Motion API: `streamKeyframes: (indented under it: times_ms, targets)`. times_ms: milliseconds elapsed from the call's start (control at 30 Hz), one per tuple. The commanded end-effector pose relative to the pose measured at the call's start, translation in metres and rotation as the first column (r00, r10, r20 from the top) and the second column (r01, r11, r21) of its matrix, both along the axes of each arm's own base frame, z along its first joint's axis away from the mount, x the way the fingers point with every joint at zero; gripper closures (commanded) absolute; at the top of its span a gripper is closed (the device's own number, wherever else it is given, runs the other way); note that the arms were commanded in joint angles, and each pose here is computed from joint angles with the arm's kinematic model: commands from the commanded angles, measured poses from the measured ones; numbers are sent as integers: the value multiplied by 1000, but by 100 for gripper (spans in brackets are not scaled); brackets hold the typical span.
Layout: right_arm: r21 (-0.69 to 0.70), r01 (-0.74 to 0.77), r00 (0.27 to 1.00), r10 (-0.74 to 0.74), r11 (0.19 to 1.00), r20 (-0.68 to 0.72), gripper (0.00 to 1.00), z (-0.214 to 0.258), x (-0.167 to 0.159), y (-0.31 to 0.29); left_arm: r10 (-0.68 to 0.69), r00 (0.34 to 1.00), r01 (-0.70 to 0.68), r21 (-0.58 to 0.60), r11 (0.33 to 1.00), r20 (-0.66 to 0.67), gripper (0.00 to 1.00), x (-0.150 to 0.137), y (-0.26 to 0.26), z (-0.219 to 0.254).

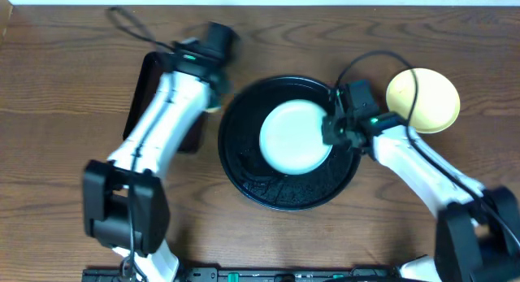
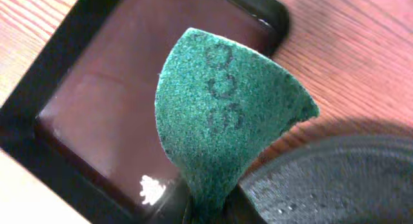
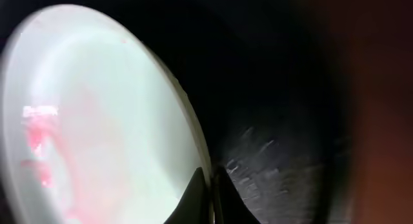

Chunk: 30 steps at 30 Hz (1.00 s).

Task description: Clean dirty plates on tray and stack at the side

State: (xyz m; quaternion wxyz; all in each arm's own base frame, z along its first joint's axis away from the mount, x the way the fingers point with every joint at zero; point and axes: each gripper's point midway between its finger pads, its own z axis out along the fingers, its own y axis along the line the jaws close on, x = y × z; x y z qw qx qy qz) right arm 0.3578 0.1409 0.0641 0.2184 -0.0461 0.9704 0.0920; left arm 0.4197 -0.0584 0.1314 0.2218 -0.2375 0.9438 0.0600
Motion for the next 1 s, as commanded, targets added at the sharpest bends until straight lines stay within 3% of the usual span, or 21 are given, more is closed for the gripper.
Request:
streamKeyframes:
  times_ms: [0,233,433,600,767,967]
  targets:
    - [-241,-24,957,92,970,276,99,84,30,-12,-69,997,62,-148,987,-36,93,5,24,0]
    - [-600,-69,833,377,797,406,99,161,29,7,93,995,-96,-145,985,-26,92,8,97,1]
    - [-842,29,728,566,538,387,99,209,20,31,103,995,-104,-135,985,-13,92,9,127,1]
    - [-904,140,648,652,405,393,99,253,7,60,38,999,-42,-105,994,-39,92,7,133,-6]
    - [-935,159,597,723,317,347,99,271,-10,84,-4,999,-5,-183,983,-48,92,9,118,-16]
    - [-939,153,584,739,307,337,99,271,-16,92,-16,998,3,-192,981,-65,92,9,117,-25]
